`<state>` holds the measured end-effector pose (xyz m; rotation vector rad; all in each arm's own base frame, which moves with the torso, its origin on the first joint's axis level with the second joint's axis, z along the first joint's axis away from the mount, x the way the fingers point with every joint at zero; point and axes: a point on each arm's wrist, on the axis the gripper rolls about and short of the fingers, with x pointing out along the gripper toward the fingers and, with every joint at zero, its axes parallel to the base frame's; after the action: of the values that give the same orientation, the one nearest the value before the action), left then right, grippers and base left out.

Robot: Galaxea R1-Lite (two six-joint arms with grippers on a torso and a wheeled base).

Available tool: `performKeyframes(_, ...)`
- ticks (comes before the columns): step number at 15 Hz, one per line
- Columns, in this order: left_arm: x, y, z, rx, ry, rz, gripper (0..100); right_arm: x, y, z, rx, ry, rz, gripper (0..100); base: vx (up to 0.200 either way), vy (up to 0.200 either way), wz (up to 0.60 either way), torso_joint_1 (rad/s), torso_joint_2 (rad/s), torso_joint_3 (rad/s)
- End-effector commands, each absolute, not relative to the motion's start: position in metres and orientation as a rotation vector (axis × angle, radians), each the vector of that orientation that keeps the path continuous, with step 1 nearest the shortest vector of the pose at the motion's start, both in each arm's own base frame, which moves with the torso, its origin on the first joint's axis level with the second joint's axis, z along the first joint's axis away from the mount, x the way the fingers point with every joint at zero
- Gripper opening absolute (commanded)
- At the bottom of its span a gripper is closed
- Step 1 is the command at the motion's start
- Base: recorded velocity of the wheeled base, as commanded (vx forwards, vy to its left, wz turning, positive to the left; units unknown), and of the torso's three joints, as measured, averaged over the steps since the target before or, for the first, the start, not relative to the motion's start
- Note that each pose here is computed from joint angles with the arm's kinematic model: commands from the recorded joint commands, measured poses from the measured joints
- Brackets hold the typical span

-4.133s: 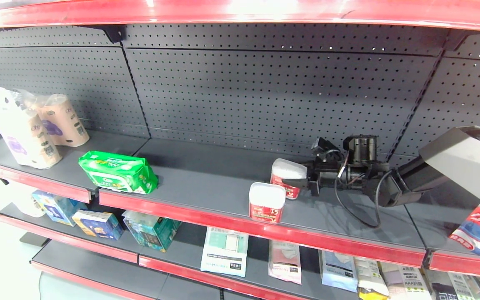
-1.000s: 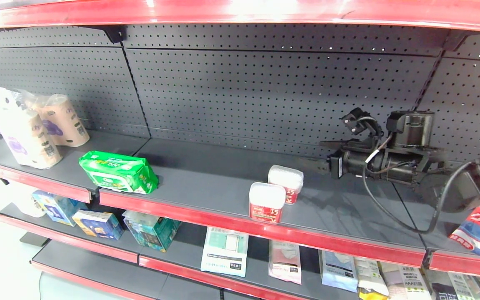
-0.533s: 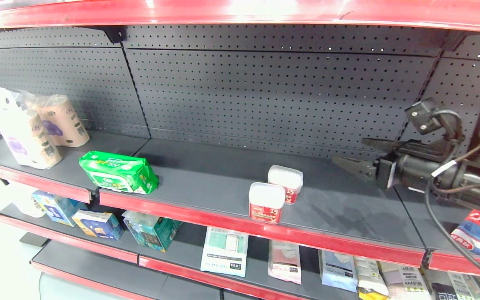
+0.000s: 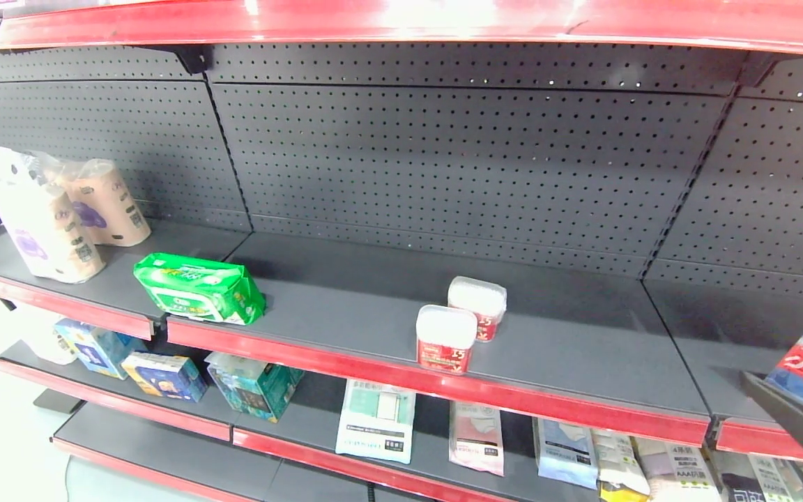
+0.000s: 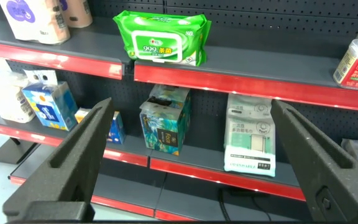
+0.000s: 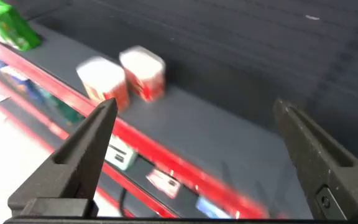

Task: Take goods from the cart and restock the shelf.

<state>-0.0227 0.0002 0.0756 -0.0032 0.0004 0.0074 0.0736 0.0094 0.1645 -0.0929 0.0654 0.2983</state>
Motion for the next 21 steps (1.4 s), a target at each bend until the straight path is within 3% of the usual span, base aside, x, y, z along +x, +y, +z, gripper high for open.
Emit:
performKeyframes(1, -0.023, 0.0, 0.076, -0.005, 0.0, 0.008, 100, 0.007, 0.005, 0.124, -0.103, 0.001, 0.186, 100, 0.0, 0.0, 0.0, 0.0, 0.0, 0.0)
performKeyframes(3, -0.023, 0.0, 0.076, -0.003, 0.0, 0.008, 100, -0.003, 0.005, 0.114, -0.101, 0.017, 0.168, 100, 0.0, 0.0, 0.0, 0.0, 0.0, 0.0)
performKeyframes(4, -0.023, 0.0, 0.076, -0.003, 0.0, 0.008, 100, -0.02, 0.005, 0.082, -0.103, 0.032, 0.151, 100, 0.0, 0.0, 0.0, 0.0, 0.0, 0.0)
performKeyframes(9, -0.023, 0.0, 0.076, -0.003, 0.0, 0.008, 100, -0.019, 0.0, 0.076, 0.003, 0.054, -0.057, 100, 0.0, 0.0, 0.0, 0.0, 0.0, 0.0)
performKeyframes(21, -0.023, 0.0, 0.076, 0.003, 0.0, 0.006, 100, -0.023, 0.0, 0.076, 0.0, 0.002, -0.012, 100, 0.0, 0.0, 0.0, 0.0, 0.0, 0.0)
